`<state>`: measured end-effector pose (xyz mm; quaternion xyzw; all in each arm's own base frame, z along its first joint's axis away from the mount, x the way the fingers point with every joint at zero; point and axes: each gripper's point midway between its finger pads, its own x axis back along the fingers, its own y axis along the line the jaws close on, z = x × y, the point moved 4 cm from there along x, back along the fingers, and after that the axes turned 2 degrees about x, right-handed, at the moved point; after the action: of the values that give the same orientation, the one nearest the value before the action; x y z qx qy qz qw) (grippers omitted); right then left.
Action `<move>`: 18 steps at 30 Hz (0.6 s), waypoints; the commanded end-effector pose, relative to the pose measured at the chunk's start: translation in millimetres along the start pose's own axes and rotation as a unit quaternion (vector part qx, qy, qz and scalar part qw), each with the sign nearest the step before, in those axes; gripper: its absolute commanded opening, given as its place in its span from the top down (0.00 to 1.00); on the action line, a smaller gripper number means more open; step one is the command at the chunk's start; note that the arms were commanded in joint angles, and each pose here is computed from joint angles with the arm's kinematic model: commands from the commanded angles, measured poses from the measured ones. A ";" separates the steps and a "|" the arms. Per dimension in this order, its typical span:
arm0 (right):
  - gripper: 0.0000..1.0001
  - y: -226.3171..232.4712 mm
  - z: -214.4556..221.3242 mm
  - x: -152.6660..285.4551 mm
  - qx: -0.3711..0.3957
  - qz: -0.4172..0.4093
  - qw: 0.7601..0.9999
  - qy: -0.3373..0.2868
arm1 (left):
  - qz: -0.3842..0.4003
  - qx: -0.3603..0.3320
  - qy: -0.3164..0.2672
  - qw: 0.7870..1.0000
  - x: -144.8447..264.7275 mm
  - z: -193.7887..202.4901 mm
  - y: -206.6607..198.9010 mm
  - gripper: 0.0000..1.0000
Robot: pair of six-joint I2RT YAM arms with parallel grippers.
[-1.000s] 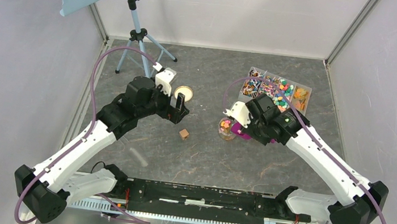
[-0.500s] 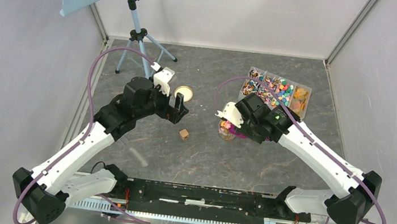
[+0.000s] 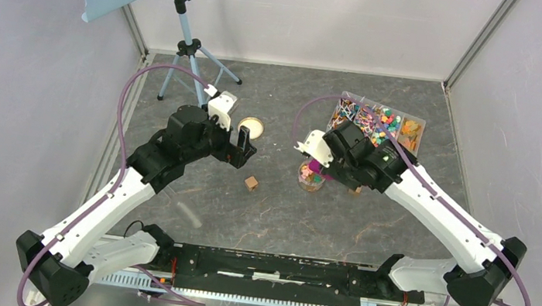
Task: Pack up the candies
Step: Place the fake candies in the packing bottle, then adjust the spatula.
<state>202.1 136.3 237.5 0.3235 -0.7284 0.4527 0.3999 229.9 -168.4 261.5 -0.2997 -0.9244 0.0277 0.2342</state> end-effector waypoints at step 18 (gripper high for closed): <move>1.00 23.3 -68.0 69.8 -0.083 -0.096 0.930 -0.345 | 0.214 -0.081 -0.035 0.973 8.1 -22.1 -53.6 0.02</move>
<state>176.4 179.6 289.4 0.4460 -0.8143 0.2701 0.2551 215.6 -198.7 267.3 -0.4166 -0.8770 0.0515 0.2338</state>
